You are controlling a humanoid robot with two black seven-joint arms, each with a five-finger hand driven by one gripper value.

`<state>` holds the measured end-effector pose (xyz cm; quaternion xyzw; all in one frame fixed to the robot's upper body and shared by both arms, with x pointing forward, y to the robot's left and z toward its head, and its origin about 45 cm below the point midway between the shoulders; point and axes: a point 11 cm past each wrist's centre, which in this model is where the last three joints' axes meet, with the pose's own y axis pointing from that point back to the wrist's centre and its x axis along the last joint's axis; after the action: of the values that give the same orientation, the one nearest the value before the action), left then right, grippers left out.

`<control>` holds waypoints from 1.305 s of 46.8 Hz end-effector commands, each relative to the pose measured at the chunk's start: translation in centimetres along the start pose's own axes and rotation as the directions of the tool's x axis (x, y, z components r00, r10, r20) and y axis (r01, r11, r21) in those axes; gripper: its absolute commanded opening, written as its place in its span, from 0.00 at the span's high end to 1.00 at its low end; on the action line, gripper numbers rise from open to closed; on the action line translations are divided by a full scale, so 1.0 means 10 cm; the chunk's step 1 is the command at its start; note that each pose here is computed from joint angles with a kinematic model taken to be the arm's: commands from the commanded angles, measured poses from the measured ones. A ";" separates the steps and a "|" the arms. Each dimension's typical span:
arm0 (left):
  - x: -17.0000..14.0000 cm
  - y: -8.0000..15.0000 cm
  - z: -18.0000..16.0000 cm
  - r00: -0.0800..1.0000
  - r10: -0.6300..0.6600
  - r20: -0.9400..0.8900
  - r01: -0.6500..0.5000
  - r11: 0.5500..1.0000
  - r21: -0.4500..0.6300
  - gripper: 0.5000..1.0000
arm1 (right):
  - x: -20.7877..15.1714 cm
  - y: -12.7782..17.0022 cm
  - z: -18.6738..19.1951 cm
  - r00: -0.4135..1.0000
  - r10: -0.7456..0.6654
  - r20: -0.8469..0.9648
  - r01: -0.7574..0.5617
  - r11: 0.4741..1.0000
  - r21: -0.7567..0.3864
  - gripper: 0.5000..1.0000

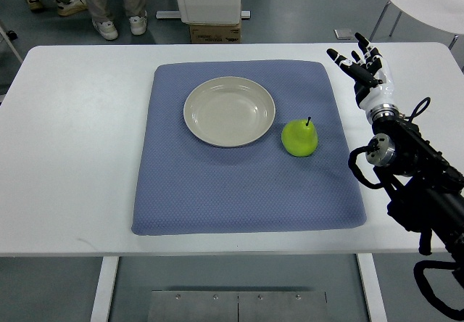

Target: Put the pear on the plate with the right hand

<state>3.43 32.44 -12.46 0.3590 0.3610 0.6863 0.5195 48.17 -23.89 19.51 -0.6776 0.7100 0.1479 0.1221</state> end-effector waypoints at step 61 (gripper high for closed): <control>-0.01 -0.01 0.03 1.000 -0.001 -0.001 0.001 1.000 -0.005 0.00 | -0.14 -0.05 -0.07 0.999 -0.046 -0.012 0.046 0.999 0.004 0.00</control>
<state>3.71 32.45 -12.43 0.3577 0.3595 0.6870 0.5205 48.75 -22.80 20.58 -0.6951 0.6945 0.1413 0.1206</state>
